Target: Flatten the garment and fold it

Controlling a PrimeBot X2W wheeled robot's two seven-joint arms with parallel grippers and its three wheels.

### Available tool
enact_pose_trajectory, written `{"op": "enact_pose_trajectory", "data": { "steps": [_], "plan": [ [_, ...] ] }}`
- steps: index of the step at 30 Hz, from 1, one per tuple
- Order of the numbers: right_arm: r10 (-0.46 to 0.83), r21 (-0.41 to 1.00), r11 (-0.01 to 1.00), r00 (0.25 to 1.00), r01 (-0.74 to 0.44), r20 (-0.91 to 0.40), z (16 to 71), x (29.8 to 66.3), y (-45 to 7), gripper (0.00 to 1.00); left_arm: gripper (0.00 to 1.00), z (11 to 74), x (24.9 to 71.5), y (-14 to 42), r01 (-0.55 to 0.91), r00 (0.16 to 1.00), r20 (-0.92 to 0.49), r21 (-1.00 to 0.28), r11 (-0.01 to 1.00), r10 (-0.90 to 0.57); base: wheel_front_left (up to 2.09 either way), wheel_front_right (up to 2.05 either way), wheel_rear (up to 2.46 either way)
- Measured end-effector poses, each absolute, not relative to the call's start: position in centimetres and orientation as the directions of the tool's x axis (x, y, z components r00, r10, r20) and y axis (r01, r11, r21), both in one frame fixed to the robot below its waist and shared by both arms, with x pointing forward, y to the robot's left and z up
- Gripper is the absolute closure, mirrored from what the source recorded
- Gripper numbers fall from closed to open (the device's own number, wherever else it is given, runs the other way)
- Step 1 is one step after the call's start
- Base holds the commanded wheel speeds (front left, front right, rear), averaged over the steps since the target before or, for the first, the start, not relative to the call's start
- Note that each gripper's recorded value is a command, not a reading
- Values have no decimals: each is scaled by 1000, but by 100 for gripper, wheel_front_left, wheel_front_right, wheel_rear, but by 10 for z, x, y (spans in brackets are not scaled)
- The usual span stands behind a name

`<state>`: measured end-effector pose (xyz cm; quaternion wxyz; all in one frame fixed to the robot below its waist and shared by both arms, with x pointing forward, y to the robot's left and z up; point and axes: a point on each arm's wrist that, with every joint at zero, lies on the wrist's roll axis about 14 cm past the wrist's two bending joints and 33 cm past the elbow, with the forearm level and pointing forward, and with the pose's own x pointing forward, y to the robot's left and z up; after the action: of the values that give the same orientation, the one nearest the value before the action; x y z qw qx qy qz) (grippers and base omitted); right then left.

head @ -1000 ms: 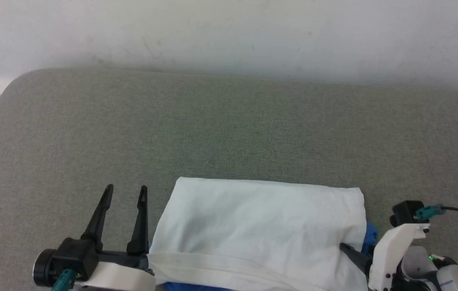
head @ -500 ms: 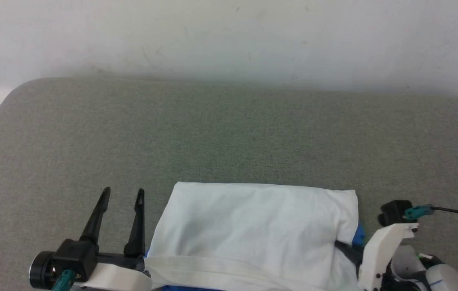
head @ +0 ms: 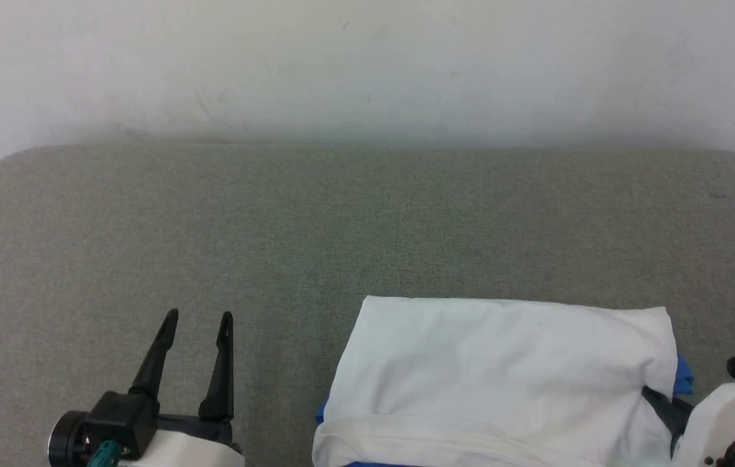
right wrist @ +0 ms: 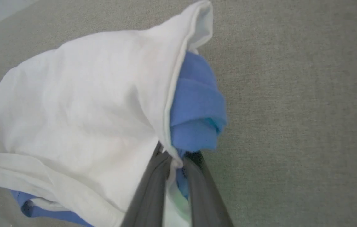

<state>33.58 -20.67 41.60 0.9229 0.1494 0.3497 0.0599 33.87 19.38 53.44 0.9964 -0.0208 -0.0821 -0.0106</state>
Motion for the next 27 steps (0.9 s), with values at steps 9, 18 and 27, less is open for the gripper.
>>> {"op": "enact_pose_trajectory", "data": {
  "steps": [9,18,27],
  "plan": [
    [487,461,855,671,-237,-559,448,340,-102,100,0,533,342,189,41,986,161,-34,999,-35,0,0,0],
    [704,620,682,578,-389,-412,465,356,-1,100,0,534,343,191,33,986,164,-36,999,-26,0,0,0],
    [780,674,599,505,-432,-370,446,361,58,27,0,532,345,199,1,988,157,-49,999,6,0,0,0]
  ]
}}
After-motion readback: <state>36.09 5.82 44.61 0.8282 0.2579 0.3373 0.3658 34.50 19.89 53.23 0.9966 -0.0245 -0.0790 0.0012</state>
